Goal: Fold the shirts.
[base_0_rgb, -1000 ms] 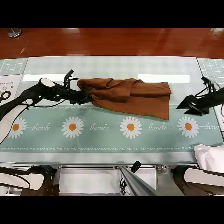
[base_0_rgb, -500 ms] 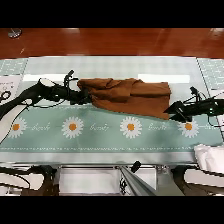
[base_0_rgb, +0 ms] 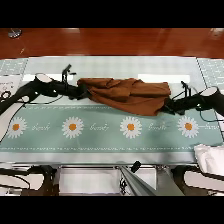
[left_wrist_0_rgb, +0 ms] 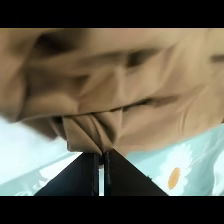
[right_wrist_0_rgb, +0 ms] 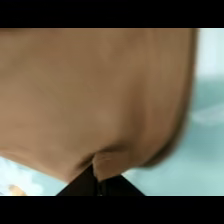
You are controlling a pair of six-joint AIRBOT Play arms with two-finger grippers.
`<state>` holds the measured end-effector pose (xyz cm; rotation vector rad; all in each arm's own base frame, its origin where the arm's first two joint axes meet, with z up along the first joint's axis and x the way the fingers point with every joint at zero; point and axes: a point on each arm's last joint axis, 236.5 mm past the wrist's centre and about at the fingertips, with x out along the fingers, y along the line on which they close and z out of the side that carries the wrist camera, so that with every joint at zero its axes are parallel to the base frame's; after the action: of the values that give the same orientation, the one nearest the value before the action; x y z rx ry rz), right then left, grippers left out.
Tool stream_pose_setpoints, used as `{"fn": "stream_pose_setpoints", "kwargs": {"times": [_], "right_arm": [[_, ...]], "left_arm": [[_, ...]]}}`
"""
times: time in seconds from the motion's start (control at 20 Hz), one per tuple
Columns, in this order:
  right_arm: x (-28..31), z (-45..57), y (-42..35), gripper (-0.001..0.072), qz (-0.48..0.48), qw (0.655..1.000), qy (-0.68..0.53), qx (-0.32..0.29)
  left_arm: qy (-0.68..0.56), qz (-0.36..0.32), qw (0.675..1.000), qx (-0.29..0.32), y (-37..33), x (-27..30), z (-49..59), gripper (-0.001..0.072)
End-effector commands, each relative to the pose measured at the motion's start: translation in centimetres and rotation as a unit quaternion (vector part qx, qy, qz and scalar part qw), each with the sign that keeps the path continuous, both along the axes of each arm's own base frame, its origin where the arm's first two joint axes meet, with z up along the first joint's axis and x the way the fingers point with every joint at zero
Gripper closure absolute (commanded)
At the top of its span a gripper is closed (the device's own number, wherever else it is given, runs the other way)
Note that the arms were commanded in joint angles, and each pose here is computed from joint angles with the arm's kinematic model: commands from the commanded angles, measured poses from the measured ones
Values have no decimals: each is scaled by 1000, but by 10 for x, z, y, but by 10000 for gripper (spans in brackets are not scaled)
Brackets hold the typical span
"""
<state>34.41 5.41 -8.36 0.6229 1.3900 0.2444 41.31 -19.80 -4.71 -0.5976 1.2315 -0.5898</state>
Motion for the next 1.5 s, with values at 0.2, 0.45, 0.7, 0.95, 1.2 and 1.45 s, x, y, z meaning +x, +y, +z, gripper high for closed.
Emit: {"fn": "stream_pose_setpoints", "kwargs": {"times": [0.2, 0.45, 0.7, 0.95, 1.2, 1.45], "right_arm": [[71, 246, -10, 686, 16, 940, -332, -77], [16, 492, -7, 686, -31, 796, -592, -121], [-86, 622, 7, 686, -62, 689, -711, -128], [-136, 625, 7, 686, -64, 698, -695, -162], [-139, 541, -8, 686, -33, 805, -552, -213], [-121, 425, -21, 686, 53, 918, -325, -221]], "left_arm": [[-300, 16, 954, 0, 22, 36, 250, 682], [-563, 28, 826, -15, 31, -60, 500, 682], [-723, 56, 689, 0, 49, -204, 637, 681], [-710, 95, 696, 51, 74, -270, 631, 681], [-525, 67, 840, 118, 83, -259, 523, 680], [-336, 22, 930, 146, 83, -241, 427, 680]]}}
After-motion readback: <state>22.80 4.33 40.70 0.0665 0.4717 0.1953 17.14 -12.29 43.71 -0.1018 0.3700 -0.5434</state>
